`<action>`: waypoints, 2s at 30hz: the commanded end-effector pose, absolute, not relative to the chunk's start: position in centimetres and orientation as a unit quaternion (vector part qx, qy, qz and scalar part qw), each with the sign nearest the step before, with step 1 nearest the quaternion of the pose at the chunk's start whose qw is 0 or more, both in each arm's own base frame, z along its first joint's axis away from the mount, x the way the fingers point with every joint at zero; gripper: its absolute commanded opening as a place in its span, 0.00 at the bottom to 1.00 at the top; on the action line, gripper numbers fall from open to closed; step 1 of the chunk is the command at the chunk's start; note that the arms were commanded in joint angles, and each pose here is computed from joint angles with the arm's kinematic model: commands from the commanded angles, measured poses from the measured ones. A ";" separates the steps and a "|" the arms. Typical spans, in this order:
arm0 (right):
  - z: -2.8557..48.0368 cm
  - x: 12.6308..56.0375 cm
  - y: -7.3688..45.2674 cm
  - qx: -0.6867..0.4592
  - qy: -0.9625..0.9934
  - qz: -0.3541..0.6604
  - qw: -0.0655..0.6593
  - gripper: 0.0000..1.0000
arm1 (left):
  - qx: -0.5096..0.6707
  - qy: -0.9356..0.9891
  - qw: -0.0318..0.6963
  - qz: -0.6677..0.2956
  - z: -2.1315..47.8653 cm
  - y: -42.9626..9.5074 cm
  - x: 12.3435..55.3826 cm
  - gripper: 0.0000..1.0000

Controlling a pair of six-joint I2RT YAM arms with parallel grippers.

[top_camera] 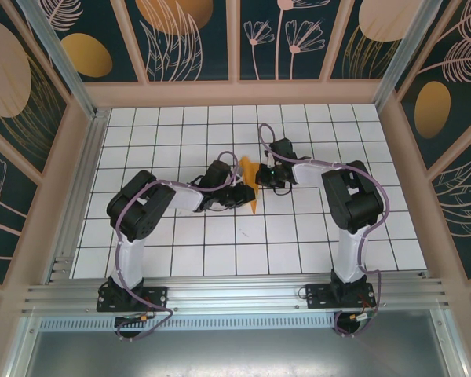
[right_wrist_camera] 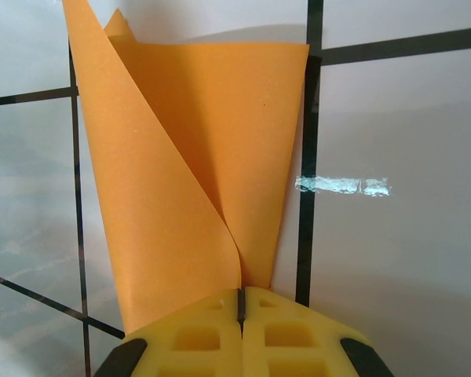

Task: Fold a paper plane with a square sheet of paper (pick it up from the middle)
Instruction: Fold the wing for the fifth time at the center of the table.

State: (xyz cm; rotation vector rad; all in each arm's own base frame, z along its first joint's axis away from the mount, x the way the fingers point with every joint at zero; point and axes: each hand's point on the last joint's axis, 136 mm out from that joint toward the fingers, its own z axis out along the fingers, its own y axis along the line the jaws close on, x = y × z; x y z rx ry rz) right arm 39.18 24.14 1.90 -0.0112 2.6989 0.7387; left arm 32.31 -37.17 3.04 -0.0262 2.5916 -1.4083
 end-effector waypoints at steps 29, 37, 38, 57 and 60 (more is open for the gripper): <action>-1.5 36.8 23.8 0.015 0.963 0.246 0.108 0.00 | 0.006 0.882 0.075 -0.466 2.3 -38.3 31.4 0.22; -2.0 36.3 23.5 0.031 0.964 0.245 0.099 0.00 | 0.029 0.873 0.079 -0.480 3.8 -38.8 30.2 0.22; -2.0 36.3 23.5 0.032 0.964 0.244 0.098 0.00 | 0.031 0.870 0.082 -0.486 4.3 -38.8 30.1 0.23; -2.5 36.2 22.7 0.049 0.965 0.239 0.094 0.00 | 0.031 0.884 0.046 -0.465 1.5 -38.7 27.6 0.24; -2.5 36.1 22.7 0.050 0.965 0.239 0.093 0.00 | 0.037 0.894 0.045 -0.443 1.2 -39.0 28.1 0.24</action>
